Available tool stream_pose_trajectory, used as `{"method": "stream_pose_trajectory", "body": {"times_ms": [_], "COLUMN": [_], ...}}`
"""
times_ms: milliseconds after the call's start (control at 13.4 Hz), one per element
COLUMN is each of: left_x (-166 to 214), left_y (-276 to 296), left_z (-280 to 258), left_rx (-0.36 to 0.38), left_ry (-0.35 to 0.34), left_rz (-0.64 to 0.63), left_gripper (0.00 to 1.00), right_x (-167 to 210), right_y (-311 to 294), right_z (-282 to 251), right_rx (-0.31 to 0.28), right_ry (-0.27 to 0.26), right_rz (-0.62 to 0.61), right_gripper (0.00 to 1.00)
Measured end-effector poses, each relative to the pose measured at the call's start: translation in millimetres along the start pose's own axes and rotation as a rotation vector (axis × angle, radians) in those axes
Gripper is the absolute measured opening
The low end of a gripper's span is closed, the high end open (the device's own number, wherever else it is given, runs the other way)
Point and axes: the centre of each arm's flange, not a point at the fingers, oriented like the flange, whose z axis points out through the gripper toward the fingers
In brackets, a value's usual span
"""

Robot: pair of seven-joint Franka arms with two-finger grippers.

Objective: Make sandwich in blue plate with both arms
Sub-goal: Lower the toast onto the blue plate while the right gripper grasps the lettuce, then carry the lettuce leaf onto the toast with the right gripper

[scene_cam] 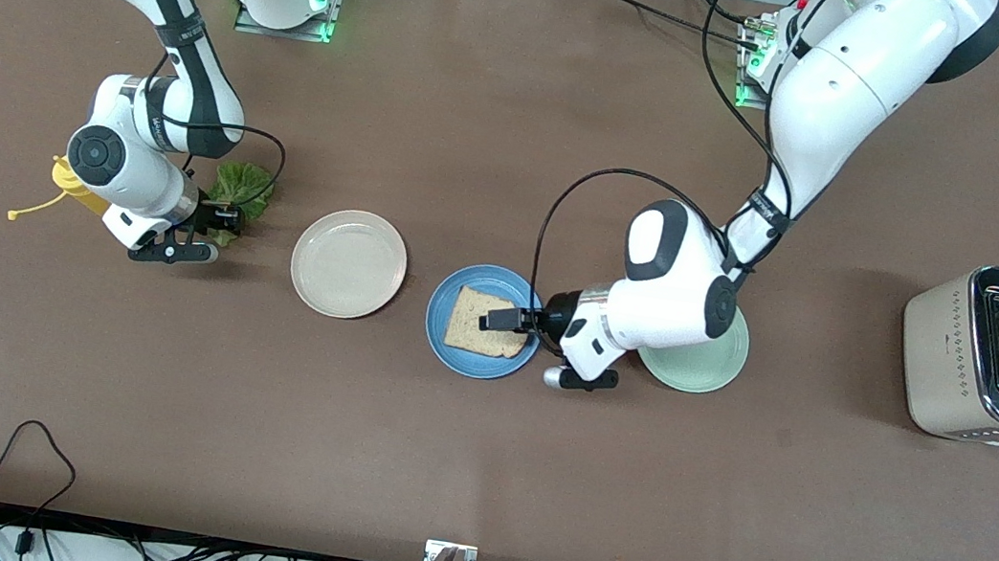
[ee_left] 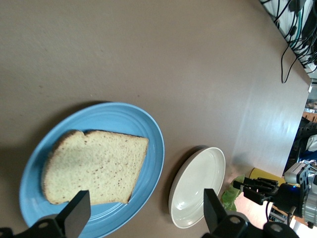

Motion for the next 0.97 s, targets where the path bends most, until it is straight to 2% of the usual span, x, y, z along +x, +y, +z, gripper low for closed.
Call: {"method": "stream_pose_trajectory", "body": {"times_ms": [149,298,446,670,818,967], "left_x": [11.1,24.4,37.6,58.3,63.1,62.2], "left_y": [-3.8,-11.7,-21.7,-47.7,-63.2,-66.9], "left_z": [-31.4,-77.5,-135.3,-235.6,-295.3,-337.6], "left_rx": [0.02,0.125,0.275,0.524,0.634,0.702], "left_ry": [0.002,0.01,0.049,0.157,0.185,0.178], "left_rz": [0.008,0.065,0.128,0.181,0.193,0.219], "left_gripper": [1.0,1.0,1.0,1.0,1.0,1.0], "right_x": [0.2,0.3,1.1,12.3,29.3,45.4], "right_y": [-2.2,-2.9,-2.8,-1.1,1.3,-6.1], "right_z": [0.0,0.0,-1.0,-18.6,-51.9,-92.7], "right_rx": [-0.001,-0.001,-0.001,-0.001,-0.001,0.001], "right_ry": [0.0,0.0,0.002,-0.019,-0.055,-0.076], "right_rz": [-0.004,-0.005,-0.006,-0.004,0.03,0.1], "right_gripper": [0.24,0.08,0.04,0.04,0.04,0.04]}}
